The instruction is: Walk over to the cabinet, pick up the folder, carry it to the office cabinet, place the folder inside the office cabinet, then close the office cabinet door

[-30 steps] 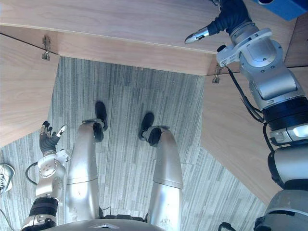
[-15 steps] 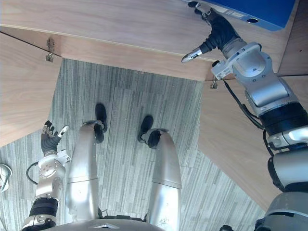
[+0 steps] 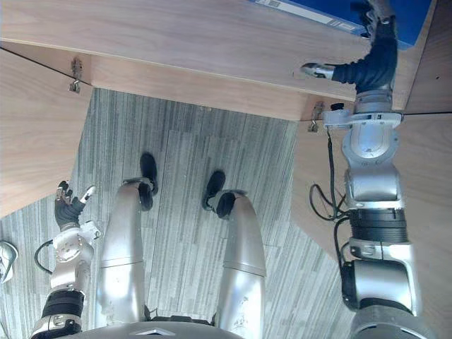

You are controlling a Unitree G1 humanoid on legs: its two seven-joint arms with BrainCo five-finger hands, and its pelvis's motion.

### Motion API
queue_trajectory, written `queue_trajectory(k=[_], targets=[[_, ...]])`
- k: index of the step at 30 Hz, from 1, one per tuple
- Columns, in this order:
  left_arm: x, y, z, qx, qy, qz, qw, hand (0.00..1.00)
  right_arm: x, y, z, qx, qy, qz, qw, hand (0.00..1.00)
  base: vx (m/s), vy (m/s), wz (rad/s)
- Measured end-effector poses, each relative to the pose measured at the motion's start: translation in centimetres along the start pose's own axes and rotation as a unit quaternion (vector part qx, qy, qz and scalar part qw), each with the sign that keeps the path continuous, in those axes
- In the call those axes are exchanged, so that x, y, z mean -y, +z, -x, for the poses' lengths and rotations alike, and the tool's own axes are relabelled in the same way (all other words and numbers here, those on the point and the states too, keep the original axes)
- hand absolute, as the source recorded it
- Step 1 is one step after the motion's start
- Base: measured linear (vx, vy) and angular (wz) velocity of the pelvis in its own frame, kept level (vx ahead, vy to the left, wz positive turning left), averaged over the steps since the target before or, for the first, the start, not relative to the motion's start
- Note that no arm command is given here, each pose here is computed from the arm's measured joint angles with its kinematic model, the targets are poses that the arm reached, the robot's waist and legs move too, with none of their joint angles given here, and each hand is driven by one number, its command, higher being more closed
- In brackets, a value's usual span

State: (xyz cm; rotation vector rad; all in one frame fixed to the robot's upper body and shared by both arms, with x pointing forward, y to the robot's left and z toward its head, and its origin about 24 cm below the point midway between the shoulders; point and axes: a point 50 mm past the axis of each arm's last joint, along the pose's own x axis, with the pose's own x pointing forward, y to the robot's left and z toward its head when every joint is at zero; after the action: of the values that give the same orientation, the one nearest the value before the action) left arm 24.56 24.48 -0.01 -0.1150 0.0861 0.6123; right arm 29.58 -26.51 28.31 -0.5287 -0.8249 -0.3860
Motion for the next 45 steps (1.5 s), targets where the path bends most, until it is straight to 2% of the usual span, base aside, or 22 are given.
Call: queue_trajectory(k=[8, 17, 26, 45], targets=[[0.0, 1.0, -0.2, 0.021, 0.010, 0.001, 1.000, 0.00, -1.0, -0.9, 0.9, -0.030, -0.051, -0.024, 0.998, 1.00, 0.00, 0.000, 0.00], [0.3, 1.7, -0.7, 0.032, 0.012, 0.007, 0.999, 0.00, -0.7, -0.9, 0.3, -0.041, -0.104, -0.043, 0.993, 1.00, 0.00, 0.000, 0.00], [0.5, 1.9, -0.8, 0.035, 0.015, 0.010, 0.999, 0.00, -1.0, -1.8, -0.7, -0.066, -0.113, -0.056, 0.990, 1.00, 0.00, 0.000, 0.00], [0.3, 1.6, -0.8, 0.027, 0.018, 0.023, 0.999, 0.00, -1.8, -0.8, -5.6, -0.081, -0.118, -0.156, 0.977, 1.00, 0.00, 0.017, 0.03]])
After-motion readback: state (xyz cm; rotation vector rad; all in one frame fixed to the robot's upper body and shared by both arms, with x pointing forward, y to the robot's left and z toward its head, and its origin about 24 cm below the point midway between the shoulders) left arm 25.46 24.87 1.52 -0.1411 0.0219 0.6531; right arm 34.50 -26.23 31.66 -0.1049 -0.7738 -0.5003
